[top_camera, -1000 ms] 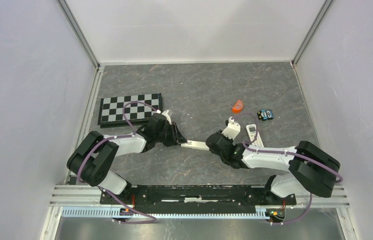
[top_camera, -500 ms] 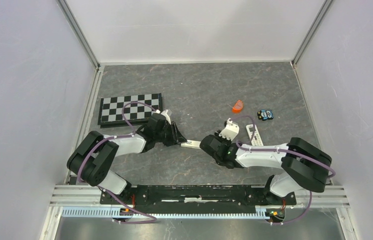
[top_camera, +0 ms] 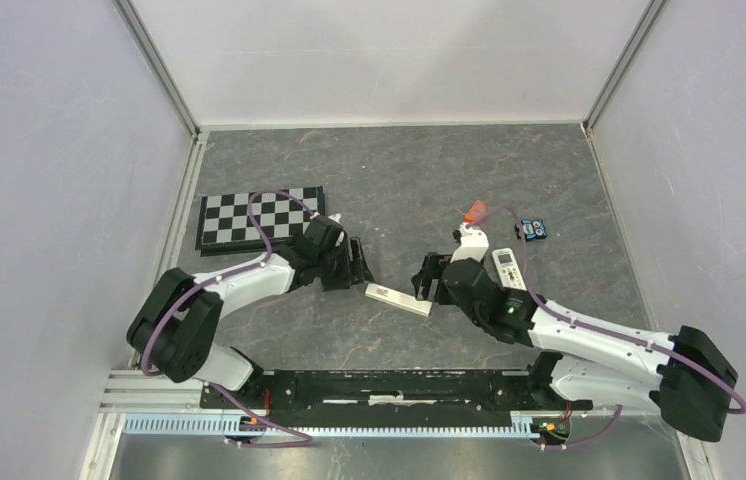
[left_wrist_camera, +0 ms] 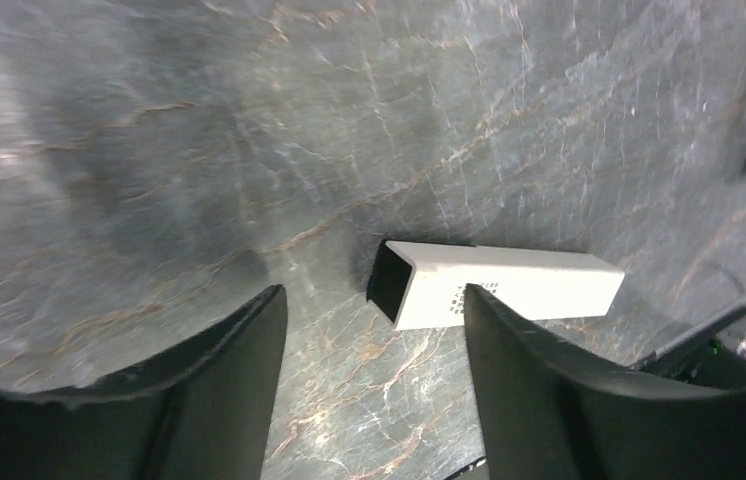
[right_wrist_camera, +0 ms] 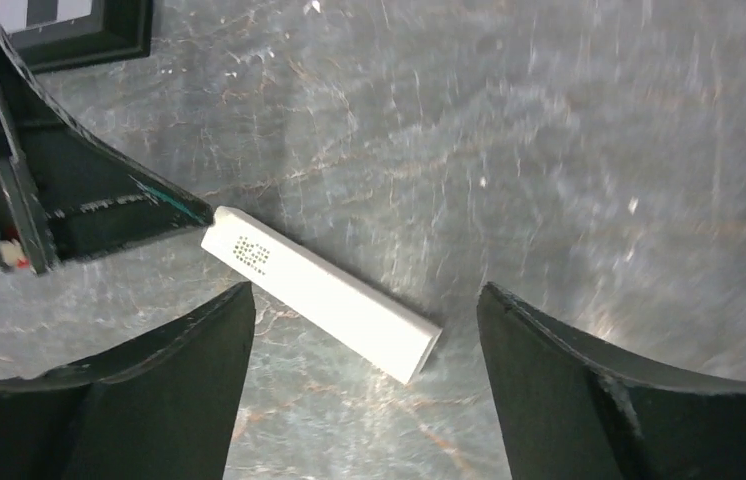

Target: Load the batteries into the remote control

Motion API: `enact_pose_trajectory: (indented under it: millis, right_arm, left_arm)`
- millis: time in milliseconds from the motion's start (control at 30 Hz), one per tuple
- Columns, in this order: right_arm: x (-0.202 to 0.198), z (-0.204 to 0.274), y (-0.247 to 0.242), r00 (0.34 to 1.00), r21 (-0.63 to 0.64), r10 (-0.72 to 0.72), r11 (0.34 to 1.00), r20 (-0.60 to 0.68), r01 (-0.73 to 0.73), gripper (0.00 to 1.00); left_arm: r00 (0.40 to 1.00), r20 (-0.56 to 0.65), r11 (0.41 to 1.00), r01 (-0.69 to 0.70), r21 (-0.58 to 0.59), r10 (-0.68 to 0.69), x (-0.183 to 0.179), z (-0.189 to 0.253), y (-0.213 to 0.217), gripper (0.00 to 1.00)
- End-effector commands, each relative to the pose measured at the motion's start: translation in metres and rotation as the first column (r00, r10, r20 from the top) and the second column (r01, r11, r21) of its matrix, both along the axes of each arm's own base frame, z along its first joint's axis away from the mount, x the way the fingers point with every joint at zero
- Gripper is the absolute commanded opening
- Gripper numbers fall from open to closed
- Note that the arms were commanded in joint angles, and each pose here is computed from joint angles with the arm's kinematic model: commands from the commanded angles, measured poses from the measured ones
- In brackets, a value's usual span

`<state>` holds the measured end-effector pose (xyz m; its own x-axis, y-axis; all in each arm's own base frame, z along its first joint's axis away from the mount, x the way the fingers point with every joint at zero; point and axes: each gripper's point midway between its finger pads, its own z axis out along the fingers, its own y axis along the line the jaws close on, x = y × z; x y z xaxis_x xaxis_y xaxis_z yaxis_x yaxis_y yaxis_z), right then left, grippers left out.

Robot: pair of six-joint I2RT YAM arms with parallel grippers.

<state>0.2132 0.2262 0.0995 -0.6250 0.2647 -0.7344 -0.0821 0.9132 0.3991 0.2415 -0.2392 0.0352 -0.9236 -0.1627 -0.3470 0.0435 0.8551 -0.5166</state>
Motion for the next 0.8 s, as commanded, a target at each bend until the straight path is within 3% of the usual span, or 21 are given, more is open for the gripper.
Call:
enact_pose_trajectory:
  millis: [0,67,133,367,567,700,767]
  right_arm:
    - [0.011,0.037,0.016,0.912,-0.247,0.374,0.912,0.169,-0.328,0.88]
    - [0.007,0.037,0.026,0.849,-0.329,0.505,0.837,0.155,-0.438,0.96]
    - [0.004,0.027,0.034,0.792,-0.397,0.604,0.752,0.096,-0.525,0.98]
    - [-0.005,-0.004,0.064,0.600,-0.461,0.799,0.519,-0.035,-0.719,0.89]
    - [-0.004,-0.031,0.076,0.545,-0.459,0.827,0.436,-0.133,-0.774,0.75]
    - [0.002,-0.043,0.076,0.574,-0.464,0.800,0.447,-0.176,-0.765,0.61]
    - [0.010,-0.045,0.072,0.619,-0.484,0.764,0.479,-0.181,-0.732,0.53]
  left_arm:
    - [0.990,0.128,0.992,-0.064,0.108,0.050,0.021,0.038,0.027,0.80]
    - [0.983,0.165,0.987,-0.097,0.130,0.075,0.025,0.051,0.037,0.92]
    - [0.973,0.207,0.978,-0.140,0.153,0.107,0.028,0.065,0.049,1.00]
    - [0.925,0.337,0.958,-0.239,0.161,0.174,0.027,0.117,0.081,1.00]
    - [0.896,0.398,0.955,-0.267,0.132,0.196,0.020,0.143,0.093,1.00]
    - [0.884,0.424,0.955,-0.272,0.118,0.199,0.018,0.154,0.097,1.00]
    - [0.879,0.433,0.954,-0.274,0.122,0.197,0.018,0.158,0.099,1.00]
